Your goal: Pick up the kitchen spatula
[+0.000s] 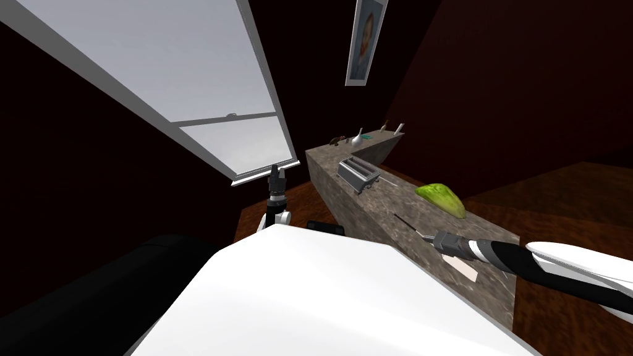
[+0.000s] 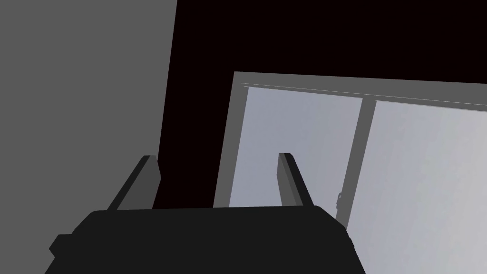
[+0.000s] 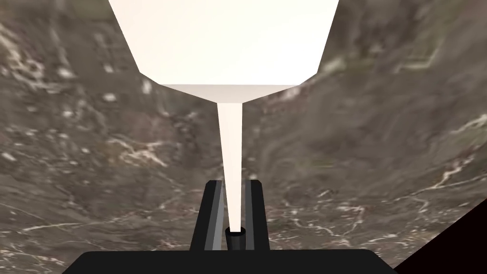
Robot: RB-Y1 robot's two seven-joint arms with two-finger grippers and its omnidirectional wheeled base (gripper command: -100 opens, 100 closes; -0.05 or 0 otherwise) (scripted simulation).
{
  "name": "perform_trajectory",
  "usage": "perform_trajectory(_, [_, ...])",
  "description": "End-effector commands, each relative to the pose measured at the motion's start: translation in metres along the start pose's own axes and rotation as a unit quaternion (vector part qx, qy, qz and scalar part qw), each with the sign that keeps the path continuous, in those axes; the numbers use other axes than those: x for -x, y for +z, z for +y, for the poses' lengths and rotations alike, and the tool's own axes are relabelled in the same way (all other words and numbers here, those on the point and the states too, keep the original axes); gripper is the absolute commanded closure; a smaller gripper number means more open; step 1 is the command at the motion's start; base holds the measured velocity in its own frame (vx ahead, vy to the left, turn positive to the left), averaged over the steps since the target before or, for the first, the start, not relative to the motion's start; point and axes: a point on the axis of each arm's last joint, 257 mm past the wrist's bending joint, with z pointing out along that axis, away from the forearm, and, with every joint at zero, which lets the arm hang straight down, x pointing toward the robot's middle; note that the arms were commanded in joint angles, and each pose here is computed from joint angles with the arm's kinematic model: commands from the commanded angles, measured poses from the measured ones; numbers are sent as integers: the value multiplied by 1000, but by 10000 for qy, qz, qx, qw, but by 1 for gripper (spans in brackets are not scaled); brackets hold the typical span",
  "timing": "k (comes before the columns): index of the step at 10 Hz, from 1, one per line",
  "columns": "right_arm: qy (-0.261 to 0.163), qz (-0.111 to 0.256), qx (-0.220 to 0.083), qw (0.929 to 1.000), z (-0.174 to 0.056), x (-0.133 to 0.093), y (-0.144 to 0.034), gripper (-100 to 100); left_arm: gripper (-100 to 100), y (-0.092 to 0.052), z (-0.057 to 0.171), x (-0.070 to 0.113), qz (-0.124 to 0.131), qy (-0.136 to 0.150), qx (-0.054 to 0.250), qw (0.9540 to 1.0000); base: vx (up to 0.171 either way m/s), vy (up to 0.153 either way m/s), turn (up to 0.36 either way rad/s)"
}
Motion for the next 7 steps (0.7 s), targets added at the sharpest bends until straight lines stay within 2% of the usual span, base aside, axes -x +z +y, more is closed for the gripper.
perform_trajectory(1, [0,0,0,10000,0,0,0,100,0,0,0,0,0,0,0,10000,0,0,0])
perform_trajectory(2, [0,0,1,10000,0,0,0,100,0,0,0,0,0,0,0,10000,0,0,0])
perform_trajectory(3, [0,0,1,10000,0,0,0,0,0,0,0,0,0,0,0,10000,0,0,0])
perform_trajectory(4, [-48,-2,10,10000,-5,6,-11,100,0,0,0,0,0,0,0,10000,-20,-1,-71])
perform_trajectory(6, [-56,-3,4,10000,-6,7,-12,100,0,0,0,0,0,0,0,10000,-23,-3,-49])
perform_trajectory(7, [-57,-1,7,10000,-6,7,-13,0,0,0,0,0,0,0,0,10000,0,0,0])
